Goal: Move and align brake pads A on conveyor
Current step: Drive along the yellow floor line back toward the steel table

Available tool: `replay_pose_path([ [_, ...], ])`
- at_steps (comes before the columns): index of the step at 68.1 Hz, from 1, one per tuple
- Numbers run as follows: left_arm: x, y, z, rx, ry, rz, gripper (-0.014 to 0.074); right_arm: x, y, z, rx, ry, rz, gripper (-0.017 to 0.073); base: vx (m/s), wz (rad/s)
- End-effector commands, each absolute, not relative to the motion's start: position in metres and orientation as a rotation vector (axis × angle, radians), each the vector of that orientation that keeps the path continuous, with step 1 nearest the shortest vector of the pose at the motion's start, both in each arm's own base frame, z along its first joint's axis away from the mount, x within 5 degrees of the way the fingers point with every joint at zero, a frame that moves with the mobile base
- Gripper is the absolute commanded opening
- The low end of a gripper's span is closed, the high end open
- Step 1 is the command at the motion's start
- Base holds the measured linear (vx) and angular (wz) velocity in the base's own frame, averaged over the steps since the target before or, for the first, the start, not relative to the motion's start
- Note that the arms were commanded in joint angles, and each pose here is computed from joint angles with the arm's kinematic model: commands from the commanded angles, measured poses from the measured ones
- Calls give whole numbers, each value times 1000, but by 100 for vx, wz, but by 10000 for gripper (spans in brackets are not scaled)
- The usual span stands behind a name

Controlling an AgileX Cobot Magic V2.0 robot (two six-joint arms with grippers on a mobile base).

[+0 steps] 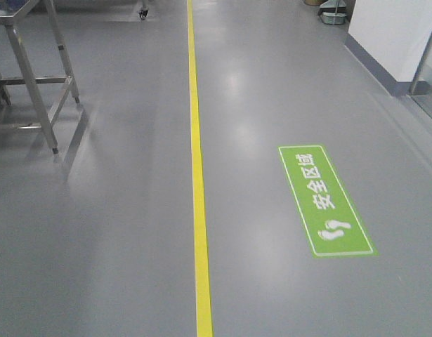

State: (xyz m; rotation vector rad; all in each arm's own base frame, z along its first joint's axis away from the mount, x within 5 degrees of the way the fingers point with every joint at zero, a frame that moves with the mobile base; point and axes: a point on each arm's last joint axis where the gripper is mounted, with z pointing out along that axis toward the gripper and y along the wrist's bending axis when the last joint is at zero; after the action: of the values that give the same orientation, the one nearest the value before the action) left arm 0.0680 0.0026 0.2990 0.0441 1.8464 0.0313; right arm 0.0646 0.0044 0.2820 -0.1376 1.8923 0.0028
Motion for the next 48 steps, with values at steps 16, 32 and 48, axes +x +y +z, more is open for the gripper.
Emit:
replay_pose_path([
  [16,70,1,312,52,1771,21,481,67,4,296,-133,1803,-4,540,75,1],
  [32,70,1,312,52,1769,21,481,67,4,296,-133,1802,-5,540,77,-1],
  [48,70,1,312,52,1769,21,481,67,4,296,-133,1803,-5,540,78,4],
])
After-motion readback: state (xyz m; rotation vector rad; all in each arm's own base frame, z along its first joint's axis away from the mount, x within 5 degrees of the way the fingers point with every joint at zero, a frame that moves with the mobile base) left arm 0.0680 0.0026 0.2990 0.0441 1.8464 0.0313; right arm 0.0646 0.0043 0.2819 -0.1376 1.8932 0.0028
